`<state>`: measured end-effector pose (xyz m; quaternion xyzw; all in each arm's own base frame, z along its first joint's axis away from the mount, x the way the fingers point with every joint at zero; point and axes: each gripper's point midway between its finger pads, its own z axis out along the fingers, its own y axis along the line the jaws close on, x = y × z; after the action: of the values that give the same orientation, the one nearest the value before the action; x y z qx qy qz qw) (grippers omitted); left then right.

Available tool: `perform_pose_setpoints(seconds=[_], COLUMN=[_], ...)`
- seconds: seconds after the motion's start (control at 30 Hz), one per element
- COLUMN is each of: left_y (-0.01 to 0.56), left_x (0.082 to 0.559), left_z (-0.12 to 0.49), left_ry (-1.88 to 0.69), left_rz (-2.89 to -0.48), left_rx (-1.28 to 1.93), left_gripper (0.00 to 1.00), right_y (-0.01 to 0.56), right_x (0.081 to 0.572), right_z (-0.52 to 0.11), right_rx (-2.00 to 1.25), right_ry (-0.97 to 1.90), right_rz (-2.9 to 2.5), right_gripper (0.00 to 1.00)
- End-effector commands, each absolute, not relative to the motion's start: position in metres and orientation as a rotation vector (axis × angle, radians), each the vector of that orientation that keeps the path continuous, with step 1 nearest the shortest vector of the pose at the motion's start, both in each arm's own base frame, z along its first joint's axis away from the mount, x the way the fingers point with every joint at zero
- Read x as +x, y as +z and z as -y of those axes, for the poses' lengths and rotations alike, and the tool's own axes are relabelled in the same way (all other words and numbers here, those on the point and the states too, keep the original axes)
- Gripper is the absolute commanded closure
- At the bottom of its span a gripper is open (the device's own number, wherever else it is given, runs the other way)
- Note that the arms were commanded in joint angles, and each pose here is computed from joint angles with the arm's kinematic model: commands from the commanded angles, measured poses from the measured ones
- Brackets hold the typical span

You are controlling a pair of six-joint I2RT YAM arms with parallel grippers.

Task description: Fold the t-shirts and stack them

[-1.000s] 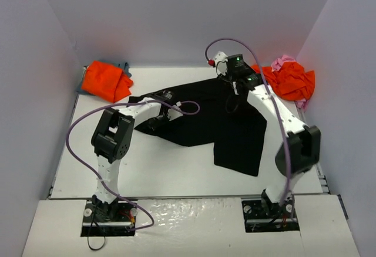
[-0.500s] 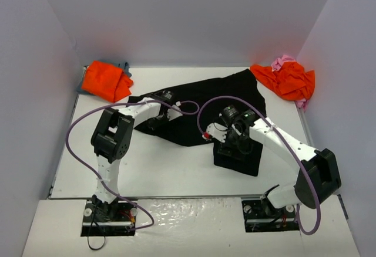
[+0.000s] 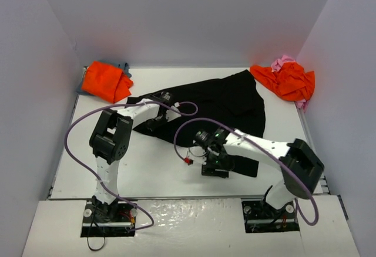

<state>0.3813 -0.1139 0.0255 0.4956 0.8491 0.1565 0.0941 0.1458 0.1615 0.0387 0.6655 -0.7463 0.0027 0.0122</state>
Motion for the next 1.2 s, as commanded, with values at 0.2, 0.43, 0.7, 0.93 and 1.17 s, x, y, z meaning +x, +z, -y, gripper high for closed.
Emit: perform_pose_setpoints(seconds=[0.2, 0.43, 0.7, 0.93, 1.17], left_y=[0.054, 0.05, 0.05, 0.054, 0.08], left_x=[0.386, 0.384, 0.383, 0.381, 0.375], left_z=[0.108, 0.103, 0.097, 0.093, 0.09], left_ry=[0.476, 0.479, 0.495, 0.522, 0.511], left_rz=[-2.475, -2.473, -2.477, -2.466, -2.409], left_rx=[1.418, 1.419, 1.416, 1.427, 1.415], left_gripper=[1.0, 1.0, 1.0, 1.0, 1.0], right_y=[0.009, 0.009, -0.006, 0.015, 0.098], right_x=[0.196, 0.215, 0.212, 0.209, 0.259], right_z=[-0.136, -0.144, -0.154, -0.159, -0.14], right_rx=[1.842, 1.778, 1.782, 1.845, 1.938], right_ry=[0.665, 0.621, 0.527, 0.466, 0.916], right_rz=[2.495, 2.581, 2.539, 2.572, 2.744], right_gripper=[0.38, 0.44, 0.95, 1.0, 1.0])
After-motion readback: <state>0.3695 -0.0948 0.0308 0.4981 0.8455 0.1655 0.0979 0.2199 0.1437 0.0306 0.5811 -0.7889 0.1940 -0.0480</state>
